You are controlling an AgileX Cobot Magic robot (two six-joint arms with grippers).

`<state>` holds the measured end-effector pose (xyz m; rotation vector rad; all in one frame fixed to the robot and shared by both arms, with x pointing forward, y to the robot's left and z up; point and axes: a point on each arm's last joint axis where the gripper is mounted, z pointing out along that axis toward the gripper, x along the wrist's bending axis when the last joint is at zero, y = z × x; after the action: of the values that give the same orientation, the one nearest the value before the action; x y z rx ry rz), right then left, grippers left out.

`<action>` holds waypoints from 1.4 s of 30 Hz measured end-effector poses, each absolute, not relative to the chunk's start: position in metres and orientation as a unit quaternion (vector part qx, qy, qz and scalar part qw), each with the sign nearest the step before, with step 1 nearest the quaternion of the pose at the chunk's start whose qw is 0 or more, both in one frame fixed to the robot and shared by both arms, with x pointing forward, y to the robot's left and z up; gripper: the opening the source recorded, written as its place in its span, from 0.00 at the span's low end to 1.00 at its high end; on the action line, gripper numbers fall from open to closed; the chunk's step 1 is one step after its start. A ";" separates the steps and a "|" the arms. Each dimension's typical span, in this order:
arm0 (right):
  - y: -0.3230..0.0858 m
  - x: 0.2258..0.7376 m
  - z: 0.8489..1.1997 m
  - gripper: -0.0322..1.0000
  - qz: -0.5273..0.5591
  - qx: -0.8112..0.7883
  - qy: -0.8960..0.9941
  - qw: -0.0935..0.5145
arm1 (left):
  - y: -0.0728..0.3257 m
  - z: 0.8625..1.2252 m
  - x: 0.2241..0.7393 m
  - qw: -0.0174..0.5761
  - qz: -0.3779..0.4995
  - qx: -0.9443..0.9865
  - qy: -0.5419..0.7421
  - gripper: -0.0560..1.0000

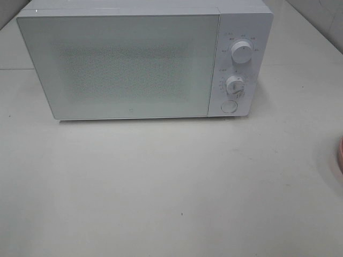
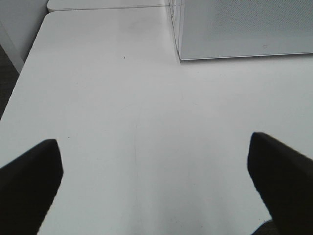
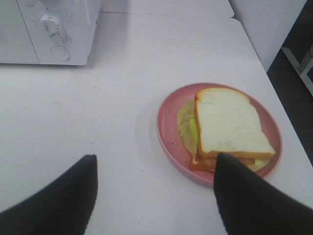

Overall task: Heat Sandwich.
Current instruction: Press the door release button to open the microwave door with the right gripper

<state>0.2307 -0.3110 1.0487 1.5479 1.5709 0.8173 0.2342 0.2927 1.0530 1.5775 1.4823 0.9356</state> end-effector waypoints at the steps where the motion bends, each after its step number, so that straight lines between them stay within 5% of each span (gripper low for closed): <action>1: -0.311 0.231 1.049 0.67 0.321 0.608 0.617 0.385 | 0.293 1.053 0.234 0.382 0.367 0.618 0.581 0.97; 19: -0.311 0.231 1.049 0.67 0.321 0.608 0.617 0.385 | 0.293 1.053 0.234 0.382 0.367 0.618 0.581 0.97; 42: -0.307 0.270 1.070 0.80 0.325 0.596 0.623 0.388 | 0.293 1.053 0.234 0.382 0.367 0.618 0.581 0.97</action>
<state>0.2699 -0.3071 1.0700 1.5154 1.5859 0.8270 0.2342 0.2927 1.0530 1.5775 1.4823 0.9356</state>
